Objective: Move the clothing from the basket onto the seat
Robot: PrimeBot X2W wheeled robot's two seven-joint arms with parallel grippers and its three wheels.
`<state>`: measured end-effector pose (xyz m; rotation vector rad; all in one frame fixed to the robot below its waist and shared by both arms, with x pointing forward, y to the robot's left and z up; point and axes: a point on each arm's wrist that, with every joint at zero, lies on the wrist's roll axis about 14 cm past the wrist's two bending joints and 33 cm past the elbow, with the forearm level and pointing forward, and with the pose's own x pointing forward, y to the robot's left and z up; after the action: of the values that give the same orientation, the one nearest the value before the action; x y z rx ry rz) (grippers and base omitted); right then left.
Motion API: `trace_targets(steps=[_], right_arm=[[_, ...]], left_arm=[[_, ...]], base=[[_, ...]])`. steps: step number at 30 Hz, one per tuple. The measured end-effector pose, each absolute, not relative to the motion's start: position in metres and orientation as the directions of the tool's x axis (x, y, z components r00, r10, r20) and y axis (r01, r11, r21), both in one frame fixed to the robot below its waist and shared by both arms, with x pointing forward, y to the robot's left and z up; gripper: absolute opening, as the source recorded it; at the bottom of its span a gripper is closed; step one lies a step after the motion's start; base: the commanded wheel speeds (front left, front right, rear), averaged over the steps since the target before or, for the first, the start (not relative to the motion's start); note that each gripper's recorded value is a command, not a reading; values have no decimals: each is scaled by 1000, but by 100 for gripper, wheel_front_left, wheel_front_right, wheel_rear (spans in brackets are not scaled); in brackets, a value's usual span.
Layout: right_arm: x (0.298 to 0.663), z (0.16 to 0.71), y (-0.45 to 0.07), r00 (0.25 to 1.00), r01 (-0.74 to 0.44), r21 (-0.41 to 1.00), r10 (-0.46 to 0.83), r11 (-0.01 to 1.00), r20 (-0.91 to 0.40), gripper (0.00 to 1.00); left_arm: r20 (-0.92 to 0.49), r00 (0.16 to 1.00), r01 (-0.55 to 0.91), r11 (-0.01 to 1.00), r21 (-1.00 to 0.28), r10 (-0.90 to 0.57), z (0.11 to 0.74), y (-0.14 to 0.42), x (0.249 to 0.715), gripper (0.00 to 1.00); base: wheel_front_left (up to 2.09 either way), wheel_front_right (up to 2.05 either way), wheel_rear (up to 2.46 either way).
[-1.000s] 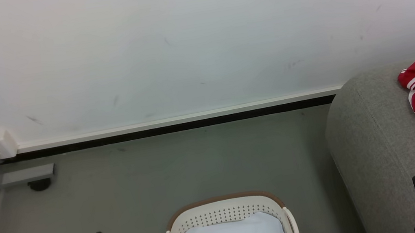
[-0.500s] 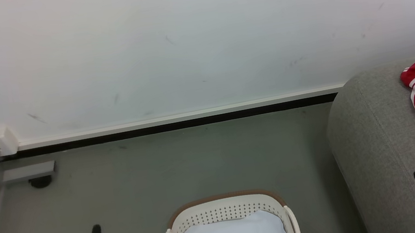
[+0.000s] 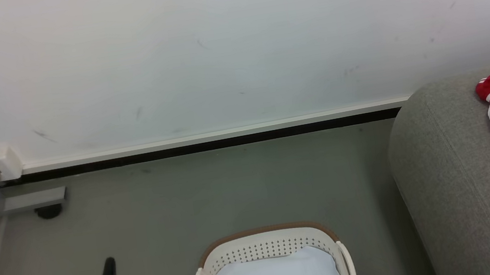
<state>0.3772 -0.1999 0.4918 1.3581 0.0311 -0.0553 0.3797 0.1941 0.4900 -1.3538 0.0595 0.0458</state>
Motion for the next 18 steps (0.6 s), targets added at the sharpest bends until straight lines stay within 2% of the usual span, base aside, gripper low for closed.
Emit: trace_targets(steps=[18], right_arm=[[383, 499, -199, 1000, 30, 996, -7, 83, -30, 0]], left_arm=[[-36, 999, -36, 82, -996, -5, 498, 197, 385, 0]], base=[[0, 0, 0]])
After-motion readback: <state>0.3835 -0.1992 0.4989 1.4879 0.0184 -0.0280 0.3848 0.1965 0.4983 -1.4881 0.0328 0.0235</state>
